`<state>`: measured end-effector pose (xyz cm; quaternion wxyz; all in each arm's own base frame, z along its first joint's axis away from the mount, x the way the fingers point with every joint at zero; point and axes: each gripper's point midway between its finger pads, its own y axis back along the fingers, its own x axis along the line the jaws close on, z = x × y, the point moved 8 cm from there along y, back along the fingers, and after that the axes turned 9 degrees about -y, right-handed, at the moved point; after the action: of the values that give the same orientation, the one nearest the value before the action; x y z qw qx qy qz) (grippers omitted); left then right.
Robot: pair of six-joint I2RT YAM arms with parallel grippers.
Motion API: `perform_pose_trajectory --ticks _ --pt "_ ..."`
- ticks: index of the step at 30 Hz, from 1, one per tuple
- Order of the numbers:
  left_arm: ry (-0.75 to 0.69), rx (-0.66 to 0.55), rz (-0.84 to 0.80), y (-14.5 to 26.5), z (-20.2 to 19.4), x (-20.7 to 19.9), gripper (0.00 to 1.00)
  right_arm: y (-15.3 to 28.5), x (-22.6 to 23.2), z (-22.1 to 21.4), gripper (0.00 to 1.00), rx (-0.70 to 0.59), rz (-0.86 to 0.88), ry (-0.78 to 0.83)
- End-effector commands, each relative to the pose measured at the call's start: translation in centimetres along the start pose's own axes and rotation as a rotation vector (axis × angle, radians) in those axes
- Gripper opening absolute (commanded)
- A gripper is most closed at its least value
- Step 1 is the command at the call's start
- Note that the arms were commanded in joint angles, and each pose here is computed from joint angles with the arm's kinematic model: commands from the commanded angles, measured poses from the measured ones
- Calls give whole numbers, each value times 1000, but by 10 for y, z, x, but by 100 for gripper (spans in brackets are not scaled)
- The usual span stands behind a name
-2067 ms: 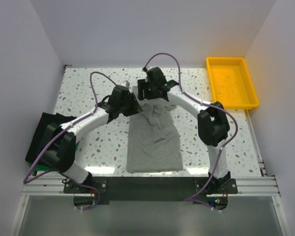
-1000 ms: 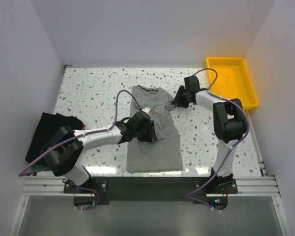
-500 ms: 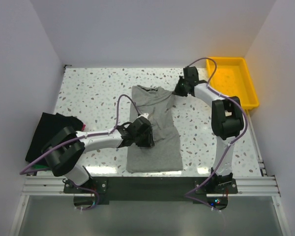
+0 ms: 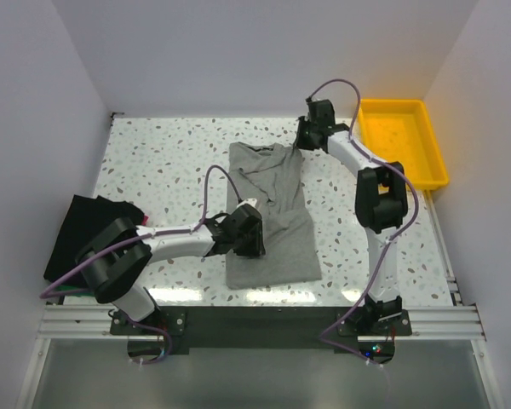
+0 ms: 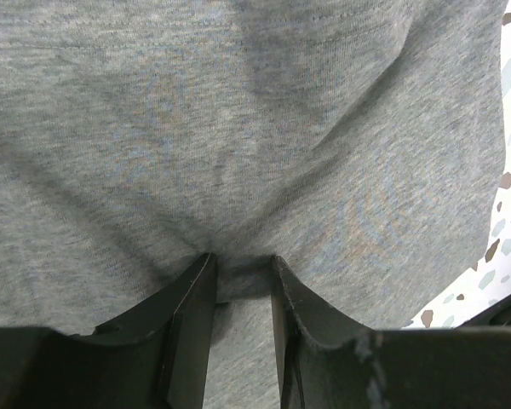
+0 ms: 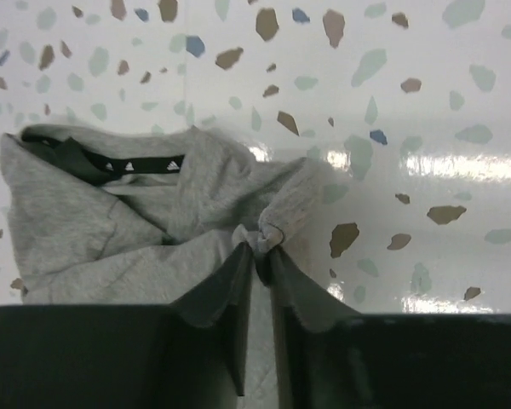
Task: Fold and stack the t-shirts
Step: Fold the tshirt
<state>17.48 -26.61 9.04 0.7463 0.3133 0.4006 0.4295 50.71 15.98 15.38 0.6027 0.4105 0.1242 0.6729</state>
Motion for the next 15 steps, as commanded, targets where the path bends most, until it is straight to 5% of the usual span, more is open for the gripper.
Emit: perform_pose_trajectory --ticks 1,3,7,15 --pt "8 -32 -16 6 6 -6 36 -3 -11 -12 25 35 -63 59" --pt "10 -53 -27 12 12 -9 37 -3 -15 -9 45 19 -113 69" --pt "17 -129 -55 35 32 -15 38 13 -11 8 65 -22 -145 80" --pt "163 -310 -4 73 107 30 42 62 13 9 65 -60 -87 25"
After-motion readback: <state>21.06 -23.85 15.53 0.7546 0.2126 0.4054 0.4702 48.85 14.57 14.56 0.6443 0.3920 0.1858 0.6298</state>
